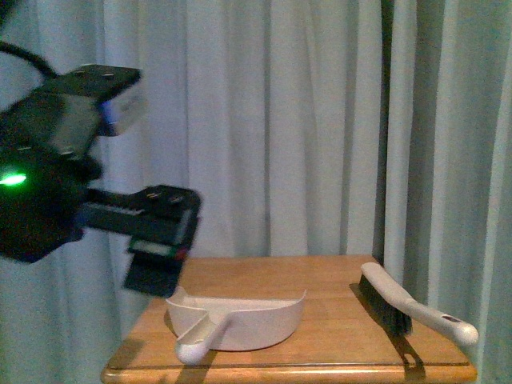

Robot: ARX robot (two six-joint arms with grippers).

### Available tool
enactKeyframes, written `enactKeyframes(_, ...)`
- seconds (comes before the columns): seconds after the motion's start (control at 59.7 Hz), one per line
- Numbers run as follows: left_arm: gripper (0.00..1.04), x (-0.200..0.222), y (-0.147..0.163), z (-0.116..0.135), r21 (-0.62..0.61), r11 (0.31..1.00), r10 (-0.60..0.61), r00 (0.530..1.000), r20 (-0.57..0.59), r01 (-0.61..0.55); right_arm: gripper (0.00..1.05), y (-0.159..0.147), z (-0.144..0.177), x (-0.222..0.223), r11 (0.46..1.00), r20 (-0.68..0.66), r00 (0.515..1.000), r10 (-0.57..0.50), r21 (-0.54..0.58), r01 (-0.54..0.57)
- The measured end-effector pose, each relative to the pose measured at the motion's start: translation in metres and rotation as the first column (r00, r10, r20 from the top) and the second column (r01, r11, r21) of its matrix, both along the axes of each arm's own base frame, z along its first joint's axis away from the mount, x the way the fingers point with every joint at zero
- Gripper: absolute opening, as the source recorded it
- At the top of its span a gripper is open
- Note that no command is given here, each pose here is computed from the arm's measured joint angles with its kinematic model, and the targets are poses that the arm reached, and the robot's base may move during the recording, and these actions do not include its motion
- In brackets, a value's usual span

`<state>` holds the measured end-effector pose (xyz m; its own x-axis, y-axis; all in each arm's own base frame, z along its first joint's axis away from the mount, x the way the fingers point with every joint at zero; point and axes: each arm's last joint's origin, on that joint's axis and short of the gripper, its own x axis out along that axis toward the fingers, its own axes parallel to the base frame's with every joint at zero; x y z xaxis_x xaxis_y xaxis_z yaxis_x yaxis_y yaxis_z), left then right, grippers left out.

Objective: Clean up trash

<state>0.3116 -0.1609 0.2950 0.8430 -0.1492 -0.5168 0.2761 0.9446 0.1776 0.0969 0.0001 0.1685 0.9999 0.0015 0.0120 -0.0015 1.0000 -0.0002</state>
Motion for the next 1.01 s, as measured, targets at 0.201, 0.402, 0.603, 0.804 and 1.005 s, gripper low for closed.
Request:
enactKeyframes(0.201,0.97,0.042,-0.025,-0.027,0.070,0.997,0.028,0.995,-0.100,-0.021,0.97,0.000,0.000,0.000,1.000,0.000,1.000,0.000,0.000,0.000)
enactKeyframes(0.402,0.97,0.061,-0.035,-0.041,0.090,0.996,0.030,0.990,-0.135,-0.018,0.97,0.000,0.000,0.000,1.000,0.000,1.000,0.000,0.000,0.000)
enactKeyframes(0.603,0.97,0.071,-0.033,-0.063,0.116,0.993,0.055,0.981,-0.188,-0.034,0.97,0.000,0.000,0.000,1.000,0.000,1.000,0.000,0.000,0.000)
enactKeyframes(0.804,0.97,0.083,-0.025,-0.078,0.132,0.989,0.087,0.973,-0.213,-0.060,0.97,0.000,0.000,0.000,1.000,0.000,1.000,0.000,0.000,0.000)
enactKeyframes(1.005,0.97,0.093,-0.023,-0.090,0.139,0.988,0.100,0.968,-0.232,-0.069,0.97,0.000,0.000,0.000,1.000,0.000,1.000,0.000,0.000,0.000)
